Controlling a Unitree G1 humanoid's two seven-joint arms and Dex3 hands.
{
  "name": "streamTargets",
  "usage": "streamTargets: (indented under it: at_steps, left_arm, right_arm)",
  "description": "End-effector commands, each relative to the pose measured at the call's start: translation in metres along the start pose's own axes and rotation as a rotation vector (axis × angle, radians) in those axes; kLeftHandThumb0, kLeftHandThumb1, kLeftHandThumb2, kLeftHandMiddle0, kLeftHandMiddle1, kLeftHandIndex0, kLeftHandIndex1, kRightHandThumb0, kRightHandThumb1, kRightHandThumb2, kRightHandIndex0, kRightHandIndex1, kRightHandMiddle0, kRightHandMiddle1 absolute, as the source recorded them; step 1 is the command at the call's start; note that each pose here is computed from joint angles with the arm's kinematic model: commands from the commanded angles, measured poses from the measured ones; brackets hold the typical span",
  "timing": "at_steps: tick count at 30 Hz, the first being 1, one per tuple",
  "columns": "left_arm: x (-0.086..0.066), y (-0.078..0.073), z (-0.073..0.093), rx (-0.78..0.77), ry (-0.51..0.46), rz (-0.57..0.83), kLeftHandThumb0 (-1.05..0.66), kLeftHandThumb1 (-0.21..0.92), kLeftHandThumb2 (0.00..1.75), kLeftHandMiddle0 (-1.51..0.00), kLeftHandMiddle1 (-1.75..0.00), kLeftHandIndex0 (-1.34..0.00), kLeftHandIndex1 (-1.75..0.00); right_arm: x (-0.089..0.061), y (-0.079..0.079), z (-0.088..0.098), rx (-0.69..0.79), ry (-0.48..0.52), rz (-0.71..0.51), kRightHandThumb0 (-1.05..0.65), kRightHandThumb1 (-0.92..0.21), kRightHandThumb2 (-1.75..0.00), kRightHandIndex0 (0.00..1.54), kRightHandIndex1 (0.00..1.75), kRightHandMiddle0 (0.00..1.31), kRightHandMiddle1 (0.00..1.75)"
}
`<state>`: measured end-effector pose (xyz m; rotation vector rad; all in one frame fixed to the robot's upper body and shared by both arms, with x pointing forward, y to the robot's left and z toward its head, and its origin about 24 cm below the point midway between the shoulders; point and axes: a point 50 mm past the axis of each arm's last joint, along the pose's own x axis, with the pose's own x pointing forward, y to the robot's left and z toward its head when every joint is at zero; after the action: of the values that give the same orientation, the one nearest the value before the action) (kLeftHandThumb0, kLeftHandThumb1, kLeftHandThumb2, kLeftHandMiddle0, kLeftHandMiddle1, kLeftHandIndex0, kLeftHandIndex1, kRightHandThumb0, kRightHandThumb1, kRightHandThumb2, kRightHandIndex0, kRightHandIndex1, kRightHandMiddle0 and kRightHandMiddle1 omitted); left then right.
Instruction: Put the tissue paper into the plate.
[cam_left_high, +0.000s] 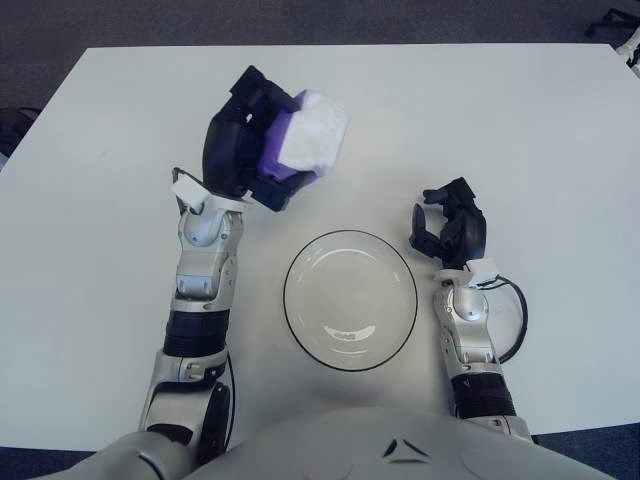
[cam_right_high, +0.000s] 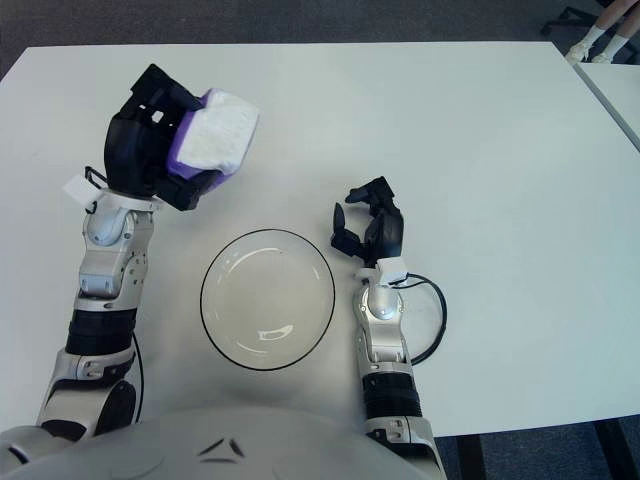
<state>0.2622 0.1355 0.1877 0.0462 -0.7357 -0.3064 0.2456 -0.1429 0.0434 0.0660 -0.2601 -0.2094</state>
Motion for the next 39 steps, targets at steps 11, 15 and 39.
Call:
streamTargets:
  at_steps: [11,15,39]
  left_arm:
    - [0.0,-0.026,0.008,0.116,0.027,-0.289,0.0,-0.09,1.75,-0.94,-1.65,-0.7,-1.75]
    - [0.001,-0.036,0.009,0.03,0.065,-0.375,0.0,-0.1,1.75,-0.95,-1.64,-0.7,-1.75]
    - [-0.022,-0.067,0.015,0.431,-0.026,-0.944,0.0,-0.06,1.75,-0.89,-1.75,-0.68,-1.74]
  right_arm:
    - [-0.026,-0.012,-0.038,-0.032,0.22,-0.027,-0.01,-0.44,-1.09,0.57,1.44,0.45,1.75]
    - [-0.026,-0.012,-0.038,-0.036,0.222,-0.025,-0.01,-0.45,-1.07,0.56,1.44,0.45,1.75]
    - [-0.03,-0.005,-0.026,-0.048,0.222,-0.048,-0.01,-0.37,-1.16,0.59,1.42,0.54,1.75]
